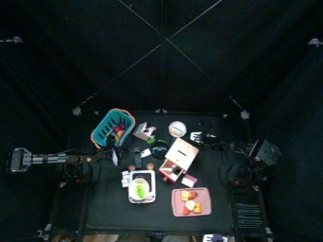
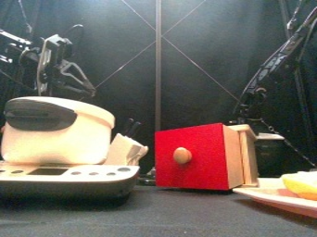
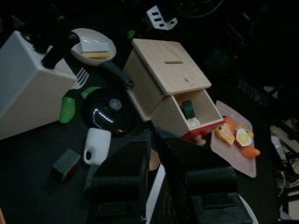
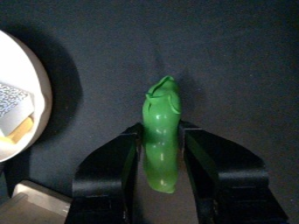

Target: Place pea in drawer

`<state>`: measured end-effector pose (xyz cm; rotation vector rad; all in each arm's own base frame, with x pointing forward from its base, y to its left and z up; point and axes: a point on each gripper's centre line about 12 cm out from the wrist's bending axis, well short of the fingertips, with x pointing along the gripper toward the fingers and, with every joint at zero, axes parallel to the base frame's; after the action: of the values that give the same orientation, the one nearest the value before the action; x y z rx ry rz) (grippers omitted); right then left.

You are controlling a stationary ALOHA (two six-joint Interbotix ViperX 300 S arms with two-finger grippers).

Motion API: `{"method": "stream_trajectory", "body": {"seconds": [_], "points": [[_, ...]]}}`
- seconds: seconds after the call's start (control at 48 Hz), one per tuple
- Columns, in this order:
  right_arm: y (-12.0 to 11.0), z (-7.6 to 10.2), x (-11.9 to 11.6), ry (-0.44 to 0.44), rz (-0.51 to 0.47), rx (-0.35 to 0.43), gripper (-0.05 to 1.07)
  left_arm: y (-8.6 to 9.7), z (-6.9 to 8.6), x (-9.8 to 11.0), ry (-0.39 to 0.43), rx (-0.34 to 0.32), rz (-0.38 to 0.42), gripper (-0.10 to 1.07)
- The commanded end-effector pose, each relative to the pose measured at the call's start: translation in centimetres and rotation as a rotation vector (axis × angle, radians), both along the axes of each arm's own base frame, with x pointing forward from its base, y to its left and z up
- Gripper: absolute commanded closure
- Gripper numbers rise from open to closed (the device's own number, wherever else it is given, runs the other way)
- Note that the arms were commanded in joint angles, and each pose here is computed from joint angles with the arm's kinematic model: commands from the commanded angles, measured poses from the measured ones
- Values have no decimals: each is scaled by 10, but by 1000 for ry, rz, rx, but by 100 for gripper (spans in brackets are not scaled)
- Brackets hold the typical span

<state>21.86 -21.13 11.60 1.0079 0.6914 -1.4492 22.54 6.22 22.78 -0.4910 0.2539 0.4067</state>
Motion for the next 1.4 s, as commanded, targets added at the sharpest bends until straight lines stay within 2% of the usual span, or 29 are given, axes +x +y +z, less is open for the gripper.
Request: {"method": "stream_trajectory", "body": {"seconds": [0.0,0.167,0.333,0.542,0.771,0.938,1.125,1.375], "points": [[-5,17,6,-42,8,-40,46,2,6,2,-18,7,7,40],[-4,33,14,-68,47,-86,47,1,7,3,-19,9,5,40],[-2,59,25,-83,138,-174,47,2,10,4,-24,28,1,40],[9,96,33,-117,229,-261,47,3,22,8,-31,141,-38,40],[43,130,46,-198,382,-330,47,2,16,6,-9,161,-51,40],[83,158,68,-343,576,-385,47,1,13,5,-3,161,-52,40],[120,166,89,-468,766,-396,47,1,12,5,1,160,-53,40],[162,140,106,-521,958,-324,47,1,9,4,7,158,-55,40]]}}
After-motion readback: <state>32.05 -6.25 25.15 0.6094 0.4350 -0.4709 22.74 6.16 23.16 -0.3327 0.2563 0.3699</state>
